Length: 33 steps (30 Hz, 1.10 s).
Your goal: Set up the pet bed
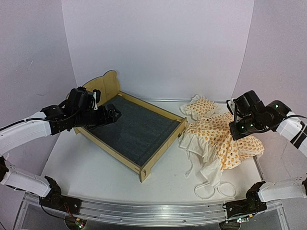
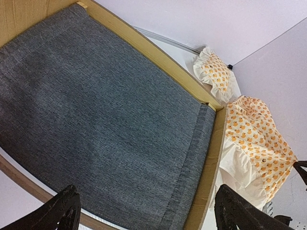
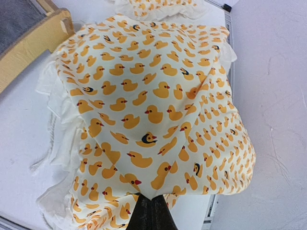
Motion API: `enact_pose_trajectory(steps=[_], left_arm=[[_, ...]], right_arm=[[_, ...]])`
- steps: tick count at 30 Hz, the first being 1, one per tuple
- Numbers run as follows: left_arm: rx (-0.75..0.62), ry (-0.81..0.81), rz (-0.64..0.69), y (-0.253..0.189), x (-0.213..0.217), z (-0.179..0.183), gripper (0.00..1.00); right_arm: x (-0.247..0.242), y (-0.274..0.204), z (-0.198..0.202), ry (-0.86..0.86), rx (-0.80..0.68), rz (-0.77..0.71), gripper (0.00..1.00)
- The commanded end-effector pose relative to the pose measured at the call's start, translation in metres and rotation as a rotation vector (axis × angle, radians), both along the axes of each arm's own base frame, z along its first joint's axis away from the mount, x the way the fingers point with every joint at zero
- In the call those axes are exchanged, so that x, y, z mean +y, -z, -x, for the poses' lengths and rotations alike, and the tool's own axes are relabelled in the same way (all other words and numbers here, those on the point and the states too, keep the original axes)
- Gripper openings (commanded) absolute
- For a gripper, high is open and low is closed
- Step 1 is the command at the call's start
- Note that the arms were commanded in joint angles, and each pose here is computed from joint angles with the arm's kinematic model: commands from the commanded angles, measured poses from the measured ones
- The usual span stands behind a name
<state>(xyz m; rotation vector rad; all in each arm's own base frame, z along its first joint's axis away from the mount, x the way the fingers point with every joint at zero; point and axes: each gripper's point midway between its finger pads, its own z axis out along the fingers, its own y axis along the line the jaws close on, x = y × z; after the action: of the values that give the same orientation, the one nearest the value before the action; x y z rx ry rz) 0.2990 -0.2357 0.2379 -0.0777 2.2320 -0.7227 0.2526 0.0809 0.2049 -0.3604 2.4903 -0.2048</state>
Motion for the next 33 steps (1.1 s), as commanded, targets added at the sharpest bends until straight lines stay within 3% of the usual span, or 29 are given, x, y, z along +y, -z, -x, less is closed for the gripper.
enact_pose_trajectory(steps=[1, 5, 9, 16, 22, 25, 28, 33], left_arm=[[-0.048, 0.071, 0.092, -0.023, -0.02, -0.004, 0.97], [-0.055, 0.227, 0.203, -0.034, -0.05, 0.007, 0.98], [-0.085, 0.276, 0.285, -0.046, -0.062, 0.01, 0.98], [-0.14, 0.225, 0.307, -0.062, -0.048, 0.011, 0.97], [-0.257, 0.086, 0.311, -0.092, -0.003, 0.023, 0.97], [-0.298, -0.004, 0.3, -0.101, 0.025, 0.03, 0.97], [-0.33, -0.077, 0.305, -0.106, 0.05, 0.04, 0.97], [-0.374, -0.21, 0.275, -0.109, 0.096, 0.057, 0.96]], right_arm=[[0.032, -0.043, -0.005, -0.066, -0.062, -0.19, 0.0], [0.054, -0.107, -0.013, -0.154, -0.155, -0.299, 0.0], [0.081, -0.181, -0.026, -0.282, -0.277, -0.387, 0.0], [0.148, -0.306, -0.045, -0.519, -0.46, -0.678, 0.0], [0.21, -0.369, -0.061, -0.742, -0.537, -0.969, 0.0], [0.245, -0.372, -0.065, -0.849, -0.488, -1.051, 0.0], [0.285, -0.337, -0.053, -0.946, -0.341, -1.062, 0.0], [0.317, -0.215, 0.003, -1.064, 0.102, -1.019, 0.0]])
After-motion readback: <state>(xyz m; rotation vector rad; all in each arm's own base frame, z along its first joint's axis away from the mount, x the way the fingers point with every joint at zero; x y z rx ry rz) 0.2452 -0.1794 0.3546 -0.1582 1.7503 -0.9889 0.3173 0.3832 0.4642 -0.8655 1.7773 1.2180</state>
